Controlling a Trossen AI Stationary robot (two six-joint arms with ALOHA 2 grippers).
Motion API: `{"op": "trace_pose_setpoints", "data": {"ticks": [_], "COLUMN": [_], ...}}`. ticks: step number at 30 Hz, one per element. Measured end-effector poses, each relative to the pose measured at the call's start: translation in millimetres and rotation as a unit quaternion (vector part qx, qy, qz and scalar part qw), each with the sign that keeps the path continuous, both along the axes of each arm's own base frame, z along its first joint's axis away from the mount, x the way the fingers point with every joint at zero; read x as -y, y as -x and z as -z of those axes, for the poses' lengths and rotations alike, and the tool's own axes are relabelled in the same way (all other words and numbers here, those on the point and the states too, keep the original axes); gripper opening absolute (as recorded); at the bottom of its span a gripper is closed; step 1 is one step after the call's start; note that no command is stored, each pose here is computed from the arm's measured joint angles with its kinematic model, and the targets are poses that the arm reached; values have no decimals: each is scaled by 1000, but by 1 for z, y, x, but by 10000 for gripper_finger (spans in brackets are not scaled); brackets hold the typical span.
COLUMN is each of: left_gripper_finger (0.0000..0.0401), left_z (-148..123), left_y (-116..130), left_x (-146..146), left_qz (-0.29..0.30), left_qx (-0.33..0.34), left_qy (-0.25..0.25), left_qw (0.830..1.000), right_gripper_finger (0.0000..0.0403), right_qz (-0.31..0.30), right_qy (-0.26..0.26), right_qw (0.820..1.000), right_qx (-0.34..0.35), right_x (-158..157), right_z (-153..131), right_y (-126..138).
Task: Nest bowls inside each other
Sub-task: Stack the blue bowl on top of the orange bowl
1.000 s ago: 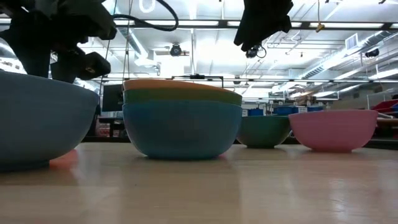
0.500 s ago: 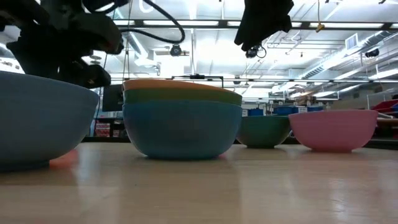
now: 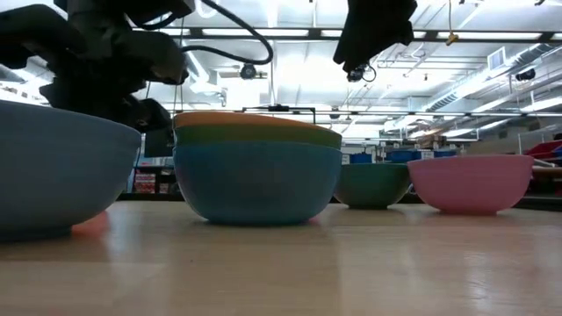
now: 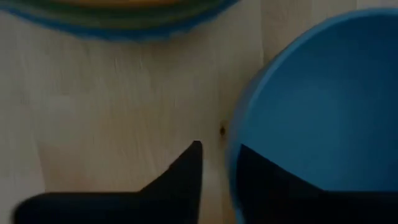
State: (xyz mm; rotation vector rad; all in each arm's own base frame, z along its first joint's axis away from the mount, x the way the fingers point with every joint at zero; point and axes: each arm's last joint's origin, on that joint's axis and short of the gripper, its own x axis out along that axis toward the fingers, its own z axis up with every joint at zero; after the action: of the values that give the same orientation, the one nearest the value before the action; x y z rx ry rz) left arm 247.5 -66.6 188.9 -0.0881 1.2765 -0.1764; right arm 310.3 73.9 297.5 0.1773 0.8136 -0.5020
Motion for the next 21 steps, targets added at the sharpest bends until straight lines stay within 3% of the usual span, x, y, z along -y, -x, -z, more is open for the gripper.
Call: {"op": "trace_pose_setpoints", "data": {"ticks": [4,12,21], "left_gripper_finger": [15,8,8], "left_z": [0,-9,-94], "left_y": [0,-4,-4], "left_x": [0,1,2], "left_qz": [4,7,23], "left_qx": [1,26,30], "left_qy": [-2,11,8], "left_qw": [1000,1000,999], "right_gripper_finger": [144,142,141], "right_qz": [0,1,7], "right_qy": [0,4,16], "right_qw": [1000,1000,1000], "right_qx": [-1,-4,-12], "right_x": [0,0,1], "right_z": [0,0,1], "right_y": [0,1,2]}}
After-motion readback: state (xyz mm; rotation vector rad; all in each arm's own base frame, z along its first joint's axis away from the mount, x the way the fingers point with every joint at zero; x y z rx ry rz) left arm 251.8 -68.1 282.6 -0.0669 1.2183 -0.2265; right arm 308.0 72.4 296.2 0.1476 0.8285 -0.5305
